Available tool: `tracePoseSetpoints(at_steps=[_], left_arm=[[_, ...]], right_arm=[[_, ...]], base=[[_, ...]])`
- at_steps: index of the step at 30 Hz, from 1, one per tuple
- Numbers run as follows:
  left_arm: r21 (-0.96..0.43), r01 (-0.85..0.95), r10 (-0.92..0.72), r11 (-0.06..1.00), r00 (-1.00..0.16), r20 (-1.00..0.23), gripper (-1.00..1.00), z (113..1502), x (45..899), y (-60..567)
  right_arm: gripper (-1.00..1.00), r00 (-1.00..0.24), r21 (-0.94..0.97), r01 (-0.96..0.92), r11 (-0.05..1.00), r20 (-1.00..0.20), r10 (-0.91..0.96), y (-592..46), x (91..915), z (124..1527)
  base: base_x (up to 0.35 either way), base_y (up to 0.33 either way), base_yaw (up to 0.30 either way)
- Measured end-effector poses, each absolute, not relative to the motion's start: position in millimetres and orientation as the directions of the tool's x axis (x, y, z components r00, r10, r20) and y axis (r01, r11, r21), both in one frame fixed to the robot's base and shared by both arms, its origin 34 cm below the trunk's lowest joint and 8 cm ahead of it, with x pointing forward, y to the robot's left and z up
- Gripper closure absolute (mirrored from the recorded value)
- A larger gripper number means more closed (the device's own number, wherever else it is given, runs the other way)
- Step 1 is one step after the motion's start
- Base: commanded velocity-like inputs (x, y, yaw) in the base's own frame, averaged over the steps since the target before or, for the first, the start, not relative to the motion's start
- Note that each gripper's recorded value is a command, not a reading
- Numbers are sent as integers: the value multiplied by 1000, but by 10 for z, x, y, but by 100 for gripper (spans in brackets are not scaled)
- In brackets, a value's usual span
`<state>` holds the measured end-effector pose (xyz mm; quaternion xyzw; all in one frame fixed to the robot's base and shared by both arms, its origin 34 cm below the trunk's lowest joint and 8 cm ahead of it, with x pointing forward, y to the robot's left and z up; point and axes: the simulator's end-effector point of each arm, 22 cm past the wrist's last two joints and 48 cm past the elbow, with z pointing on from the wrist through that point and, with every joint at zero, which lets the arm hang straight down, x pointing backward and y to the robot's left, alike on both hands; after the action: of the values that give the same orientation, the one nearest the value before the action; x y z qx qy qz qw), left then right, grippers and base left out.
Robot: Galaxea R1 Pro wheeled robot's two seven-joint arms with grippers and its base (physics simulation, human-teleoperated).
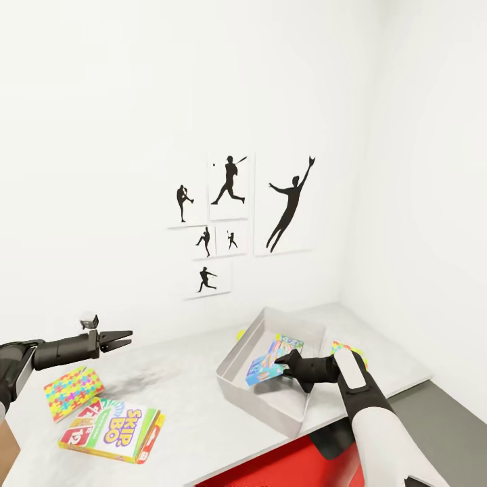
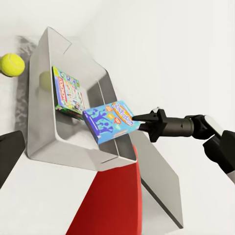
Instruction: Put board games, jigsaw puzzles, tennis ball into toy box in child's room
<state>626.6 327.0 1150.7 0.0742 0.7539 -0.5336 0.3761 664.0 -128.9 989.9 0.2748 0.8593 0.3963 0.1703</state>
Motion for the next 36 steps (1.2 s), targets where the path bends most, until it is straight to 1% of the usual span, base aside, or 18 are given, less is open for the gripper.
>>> tracePoseSetpoints(at_steps=[15,29,35,36], left_arm=[[-761,496,-288,419,-722,-629,-100,11380,6299,3260],[-772,480,-287,416,-737,-612,-100,11264,6329,3242],[-773,478,-287,416,-738,-611,-100,11254,6331,3241],[-774,478,-287,416,-738,-611,-100,11253,6332,3241]], right_arm=[[100,-736,768,367,525,-105,669,-1424,6800,9788],[100,-730,763,379,523,-100,676,-1430,6840,9703],[100,-730,767,364,528,-118,673,-1424,6920,9798],[100,-737,762,353,542,-130,663,-1403,6932,9817]], base=[[0,0,0],[0,0,0],[0,30,0],[0,25,0]])
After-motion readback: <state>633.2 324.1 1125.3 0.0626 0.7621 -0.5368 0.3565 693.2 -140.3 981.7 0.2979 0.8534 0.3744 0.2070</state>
